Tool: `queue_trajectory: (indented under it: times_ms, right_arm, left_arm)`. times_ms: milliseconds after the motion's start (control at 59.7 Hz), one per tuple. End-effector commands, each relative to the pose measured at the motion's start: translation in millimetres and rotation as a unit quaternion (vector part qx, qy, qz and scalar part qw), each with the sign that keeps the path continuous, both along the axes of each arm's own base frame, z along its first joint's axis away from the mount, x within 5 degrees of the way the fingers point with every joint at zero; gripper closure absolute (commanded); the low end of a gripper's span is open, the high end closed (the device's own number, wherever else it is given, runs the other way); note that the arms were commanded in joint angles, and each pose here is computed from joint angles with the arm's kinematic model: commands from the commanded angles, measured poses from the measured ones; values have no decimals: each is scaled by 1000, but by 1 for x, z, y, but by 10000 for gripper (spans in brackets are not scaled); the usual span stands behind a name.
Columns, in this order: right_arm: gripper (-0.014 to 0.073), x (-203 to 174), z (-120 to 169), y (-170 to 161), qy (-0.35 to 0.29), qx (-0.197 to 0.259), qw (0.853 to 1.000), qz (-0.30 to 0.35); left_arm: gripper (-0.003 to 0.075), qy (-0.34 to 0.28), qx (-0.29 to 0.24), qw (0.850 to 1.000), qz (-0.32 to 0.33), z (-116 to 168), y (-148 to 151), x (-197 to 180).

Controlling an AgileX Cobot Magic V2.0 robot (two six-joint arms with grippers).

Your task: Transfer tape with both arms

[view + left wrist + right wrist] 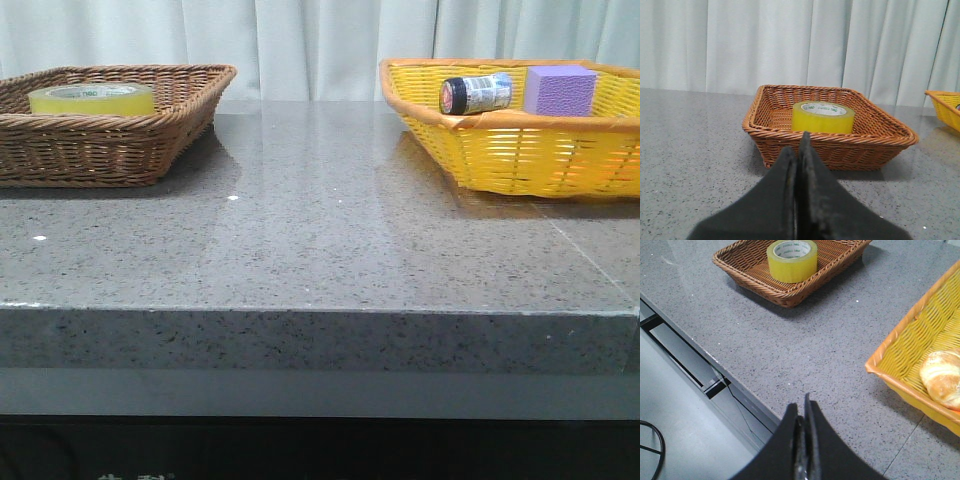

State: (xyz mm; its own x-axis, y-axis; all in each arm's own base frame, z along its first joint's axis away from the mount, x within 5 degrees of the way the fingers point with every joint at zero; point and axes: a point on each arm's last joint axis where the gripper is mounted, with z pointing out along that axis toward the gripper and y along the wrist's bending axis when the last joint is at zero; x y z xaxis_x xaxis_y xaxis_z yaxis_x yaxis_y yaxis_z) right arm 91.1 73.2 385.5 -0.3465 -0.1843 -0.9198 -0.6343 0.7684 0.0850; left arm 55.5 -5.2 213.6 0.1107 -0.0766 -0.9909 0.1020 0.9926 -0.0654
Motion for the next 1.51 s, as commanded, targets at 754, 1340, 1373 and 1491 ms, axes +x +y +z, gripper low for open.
queue_trajectory:
  times_ms: [754,1340,1373,1491]
  right_arm:
    - [664,-36,-68,-61,-221,97,936,-257]
    - [664,-39,-164,-70,-267,115,908,-302]
    - [664,-39,-164,-70,-269,114,906,-306]
    - [664,-39,-164,-72,-272,109,900,-322]
  left_arm:
    - [740,-30,-11,999,-4,-5,0,-1]
    - [740,-29,-11,1000,-4,-5,0,-1]
    - [740,-29,-11,1000,-4,-5,0,-1]
    - [740,-29,-11,1000,-4,-5,0,-1]
